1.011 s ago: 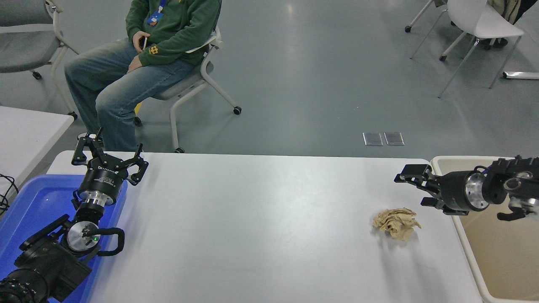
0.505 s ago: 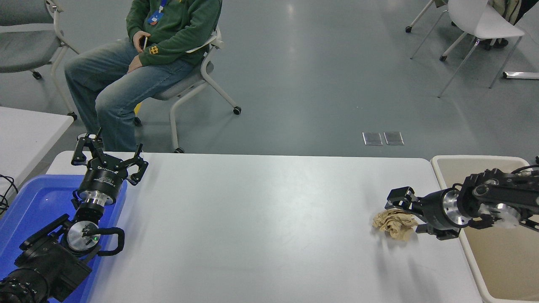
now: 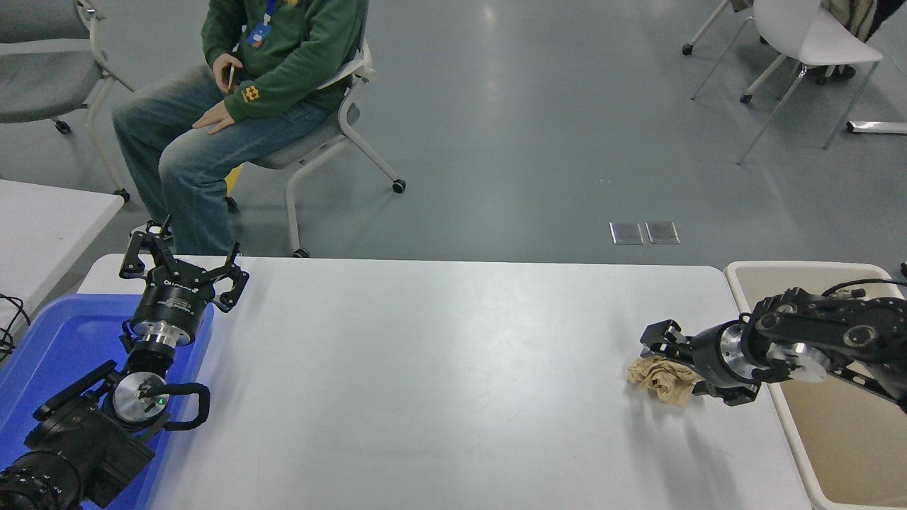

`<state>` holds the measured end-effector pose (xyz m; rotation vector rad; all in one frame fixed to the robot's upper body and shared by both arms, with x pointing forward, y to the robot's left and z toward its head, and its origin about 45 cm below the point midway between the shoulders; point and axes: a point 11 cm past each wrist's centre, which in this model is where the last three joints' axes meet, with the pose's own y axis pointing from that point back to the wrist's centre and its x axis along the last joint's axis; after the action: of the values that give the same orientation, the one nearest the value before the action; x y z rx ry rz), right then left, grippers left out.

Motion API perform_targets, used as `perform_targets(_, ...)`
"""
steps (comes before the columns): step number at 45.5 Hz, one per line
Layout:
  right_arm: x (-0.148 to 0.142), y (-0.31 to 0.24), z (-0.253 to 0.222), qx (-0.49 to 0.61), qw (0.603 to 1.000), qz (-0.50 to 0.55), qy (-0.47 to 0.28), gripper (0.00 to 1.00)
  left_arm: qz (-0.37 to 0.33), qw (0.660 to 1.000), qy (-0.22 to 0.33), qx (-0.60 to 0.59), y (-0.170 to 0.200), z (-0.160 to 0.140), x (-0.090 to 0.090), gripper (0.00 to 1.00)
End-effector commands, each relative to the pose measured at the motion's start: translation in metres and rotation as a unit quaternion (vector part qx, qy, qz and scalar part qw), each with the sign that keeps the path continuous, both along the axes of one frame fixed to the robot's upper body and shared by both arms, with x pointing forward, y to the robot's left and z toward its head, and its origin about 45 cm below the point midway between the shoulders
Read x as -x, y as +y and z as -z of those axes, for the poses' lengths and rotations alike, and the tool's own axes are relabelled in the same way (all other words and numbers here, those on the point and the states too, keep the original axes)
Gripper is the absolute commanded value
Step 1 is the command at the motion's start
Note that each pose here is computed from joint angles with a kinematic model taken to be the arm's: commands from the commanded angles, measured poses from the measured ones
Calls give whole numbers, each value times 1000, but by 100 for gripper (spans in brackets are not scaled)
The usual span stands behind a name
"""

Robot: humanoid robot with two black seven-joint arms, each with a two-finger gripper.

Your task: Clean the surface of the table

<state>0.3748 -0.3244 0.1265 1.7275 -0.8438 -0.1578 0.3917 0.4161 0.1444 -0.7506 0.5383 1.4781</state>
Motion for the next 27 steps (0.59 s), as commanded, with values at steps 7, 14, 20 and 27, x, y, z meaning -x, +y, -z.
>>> perform_targets(7, -9, 3, 19, 24, 1000, 3, -2, 97, 0, 1000, 0, 0, 0, 0, 0, 100)
perform_targets(14, -11, 6, 22, 30, 1000, -3, -3, 97, 0, 1000, 0, 0, 0, 0, 0, 100)
perform_targets(20, -10, 6, 26, 33, 999, -2, -3, 94, 0, 1000, 0, 0, 0, 0, 0, 100)
perform_targets(27, -9, 10, 29, 33, 999, -7, 0, 88, -1, 1000, 1, 0, 0, 0, 0, 100)
